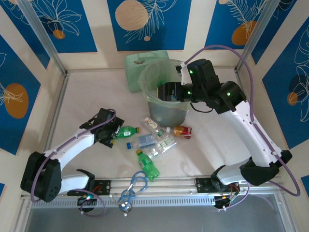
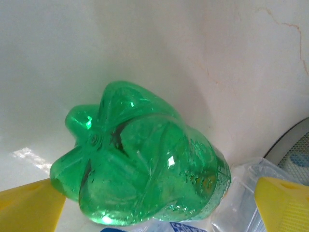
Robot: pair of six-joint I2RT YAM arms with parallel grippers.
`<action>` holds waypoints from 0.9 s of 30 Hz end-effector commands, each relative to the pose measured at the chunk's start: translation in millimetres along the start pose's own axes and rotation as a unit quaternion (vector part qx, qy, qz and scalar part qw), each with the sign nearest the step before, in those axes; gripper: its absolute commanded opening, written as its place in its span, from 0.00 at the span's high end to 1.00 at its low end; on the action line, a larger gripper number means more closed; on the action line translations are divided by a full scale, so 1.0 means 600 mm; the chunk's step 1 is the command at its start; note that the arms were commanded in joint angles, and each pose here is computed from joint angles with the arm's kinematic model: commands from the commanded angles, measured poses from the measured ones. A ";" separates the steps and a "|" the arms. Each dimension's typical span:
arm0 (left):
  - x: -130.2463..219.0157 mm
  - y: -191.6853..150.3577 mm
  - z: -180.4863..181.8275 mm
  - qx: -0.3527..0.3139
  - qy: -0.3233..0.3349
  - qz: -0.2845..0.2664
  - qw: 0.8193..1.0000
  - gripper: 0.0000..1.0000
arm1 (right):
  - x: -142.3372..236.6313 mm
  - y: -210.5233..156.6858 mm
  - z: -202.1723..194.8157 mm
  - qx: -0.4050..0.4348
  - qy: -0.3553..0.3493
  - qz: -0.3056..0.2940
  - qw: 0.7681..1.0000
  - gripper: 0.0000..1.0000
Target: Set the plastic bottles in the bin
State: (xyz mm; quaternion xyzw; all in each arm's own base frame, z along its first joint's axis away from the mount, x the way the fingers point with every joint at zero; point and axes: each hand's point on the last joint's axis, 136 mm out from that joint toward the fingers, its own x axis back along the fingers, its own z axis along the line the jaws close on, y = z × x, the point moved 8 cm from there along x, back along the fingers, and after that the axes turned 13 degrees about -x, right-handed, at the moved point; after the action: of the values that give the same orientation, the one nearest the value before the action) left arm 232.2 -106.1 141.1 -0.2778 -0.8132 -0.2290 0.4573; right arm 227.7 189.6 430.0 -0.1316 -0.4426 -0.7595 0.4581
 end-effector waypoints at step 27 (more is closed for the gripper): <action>-0.096 0.040 -0.063 -0.084 0.074 0.063 0.992 0.19 | 0.013 -0.018 -0.019 -0.018 -0.025 -0.015 0.999 0.10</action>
State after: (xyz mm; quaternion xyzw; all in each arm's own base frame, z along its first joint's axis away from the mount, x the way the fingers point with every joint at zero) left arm 293.3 -127.2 107.3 -0.3385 -0.7422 -0.2847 0.5035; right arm 223.8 183.8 417.6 -0.1565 -0.4448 -0.7620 0.4439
